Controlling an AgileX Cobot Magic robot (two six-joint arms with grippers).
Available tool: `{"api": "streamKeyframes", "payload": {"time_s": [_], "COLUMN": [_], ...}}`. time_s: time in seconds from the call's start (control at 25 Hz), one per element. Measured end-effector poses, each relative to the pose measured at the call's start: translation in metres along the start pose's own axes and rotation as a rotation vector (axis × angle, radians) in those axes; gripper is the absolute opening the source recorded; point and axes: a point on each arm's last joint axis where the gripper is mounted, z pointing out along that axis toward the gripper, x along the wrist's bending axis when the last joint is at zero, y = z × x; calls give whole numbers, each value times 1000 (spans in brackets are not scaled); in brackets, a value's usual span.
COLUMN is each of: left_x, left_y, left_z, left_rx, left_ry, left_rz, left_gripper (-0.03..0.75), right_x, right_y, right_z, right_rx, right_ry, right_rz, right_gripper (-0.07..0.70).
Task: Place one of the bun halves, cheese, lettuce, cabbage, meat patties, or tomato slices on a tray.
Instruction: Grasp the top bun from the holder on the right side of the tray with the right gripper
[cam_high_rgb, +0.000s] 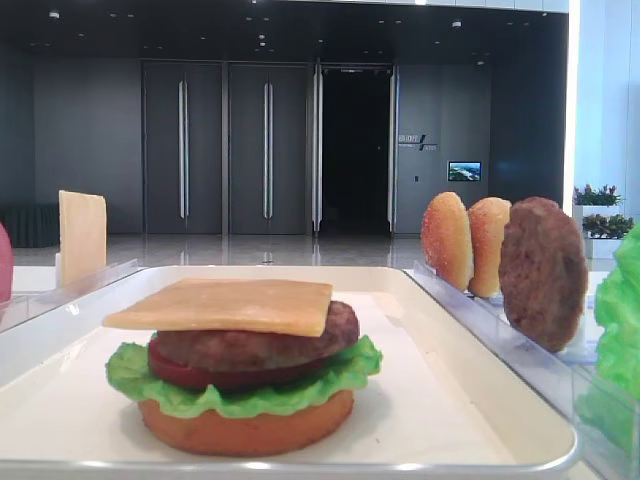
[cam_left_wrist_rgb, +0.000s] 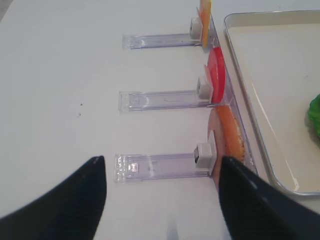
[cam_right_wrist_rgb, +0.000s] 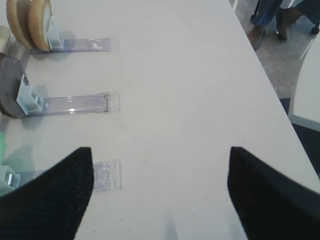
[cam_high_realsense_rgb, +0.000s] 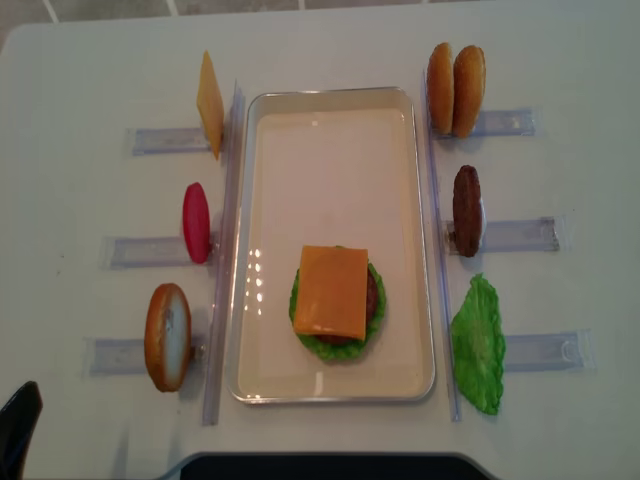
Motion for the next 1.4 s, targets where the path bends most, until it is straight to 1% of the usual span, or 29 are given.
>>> {"api": "streamKeyframes", "payload": {"time_s": [0.84,0.92,1.12,1.24,1.4], "left_x": [0,0,0,0,0], "left_y": [0,0,0,0,0], "left_z": [0,0,0,0,0], "left_rx": [0,0,0,0,0], "left_ry": [1,1,2,2,2], "left_rz": [-7,-8,-7,-7,-7], "left_gripper": [535,535,535,535,535], "right_x": [0,0,1,2,3], "right_y": [0,3,22,46,90], "right_z": [0,5,33,50,74], "right_rx": [2,40,233,275,336], "right_ry": [0,0,4,6,7], "right_rz": [0,-2,-12,-15,-10], "right_gripper": [555,555,555,555,555]}}
